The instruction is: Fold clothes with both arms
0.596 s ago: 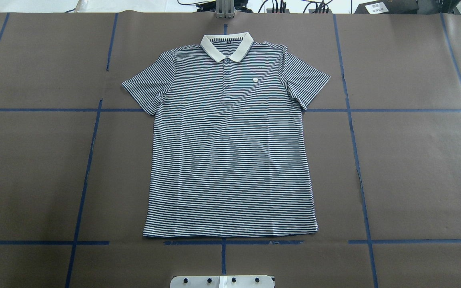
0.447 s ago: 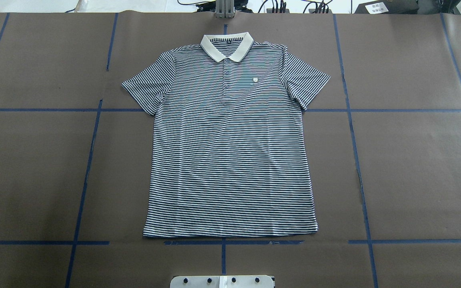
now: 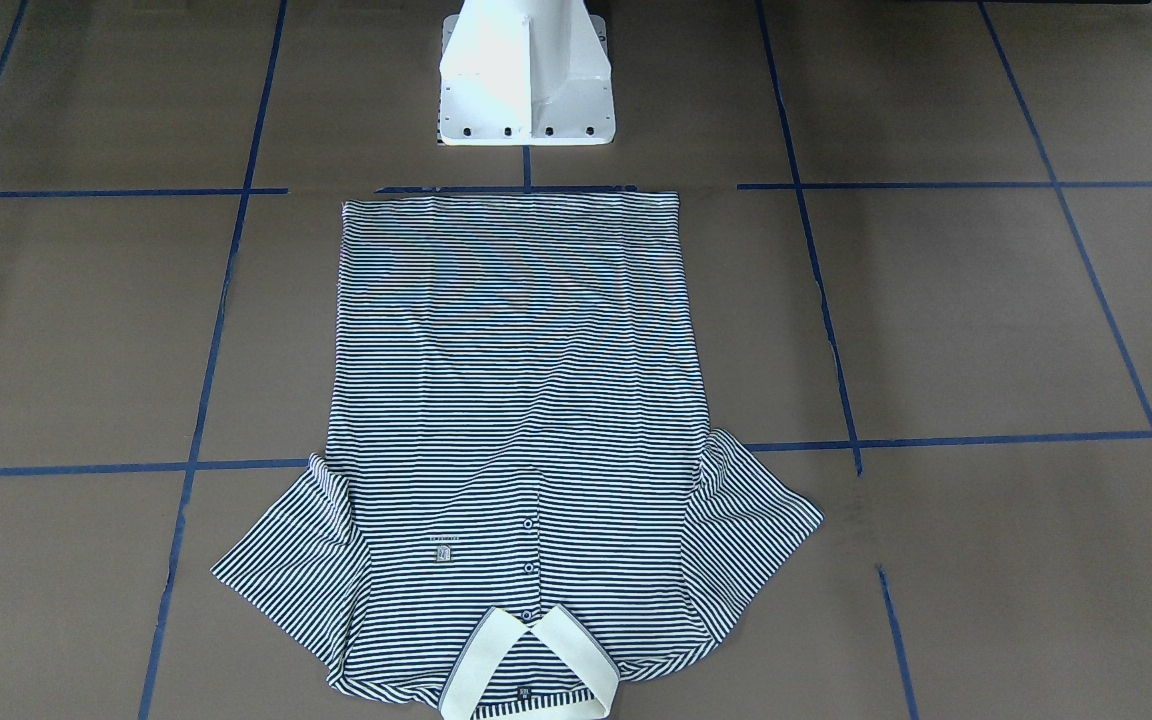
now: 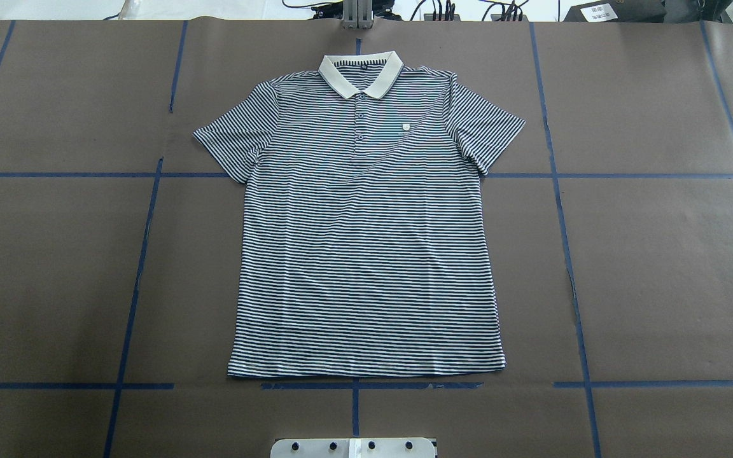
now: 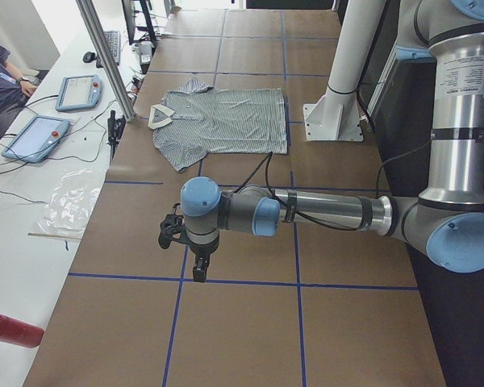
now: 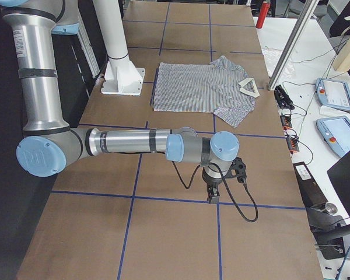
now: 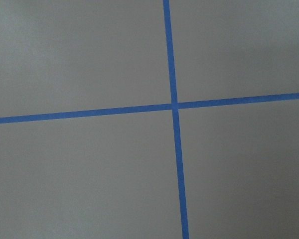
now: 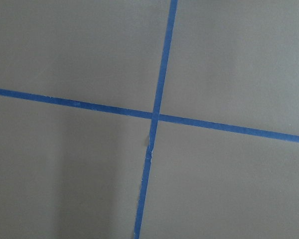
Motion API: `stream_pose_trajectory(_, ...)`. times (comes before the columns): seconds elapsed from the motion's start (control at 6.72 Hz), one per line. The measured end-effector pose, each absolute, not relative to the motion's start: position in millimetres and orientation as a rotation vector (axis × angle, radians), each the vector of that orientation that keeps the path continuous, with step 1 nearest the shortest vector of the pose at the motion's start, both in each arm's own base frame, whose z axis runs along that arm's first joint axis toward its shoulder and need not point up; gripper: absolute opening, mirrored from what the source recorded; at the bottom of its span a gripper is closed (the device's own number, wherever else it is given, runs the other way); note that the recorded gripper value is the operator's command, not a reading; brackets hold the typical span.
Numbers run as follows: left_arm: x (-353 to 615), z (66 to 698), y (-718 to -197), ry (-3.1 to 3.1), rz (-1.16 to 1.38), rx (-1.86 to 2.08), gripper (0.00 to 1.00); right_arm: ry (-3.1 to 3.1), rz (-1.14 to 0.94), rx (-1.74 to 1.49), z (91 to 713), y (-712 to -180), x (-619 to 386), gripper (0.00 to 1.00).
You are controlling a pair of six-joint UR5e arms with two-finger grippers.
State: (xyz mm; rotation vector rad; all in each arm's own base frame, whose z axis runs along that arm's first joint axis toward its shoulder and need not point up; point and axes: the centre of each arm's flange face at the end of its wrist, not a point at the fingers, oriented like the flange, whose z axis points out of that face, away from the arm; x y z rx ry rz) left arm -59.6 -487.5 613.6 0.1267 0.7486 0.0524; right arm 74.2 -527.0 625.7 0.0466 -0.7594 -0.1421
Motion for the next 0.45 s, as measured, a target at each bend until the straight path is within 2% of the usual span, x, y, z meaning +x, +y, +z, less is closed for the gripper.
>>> stream_pose_trajectory(0.45,-52.9,570.8,-513.9,0.79,0.11,0.244,1.0,-0.801,-0.17,0.144,594.9,-573.5,13.5,1.0)
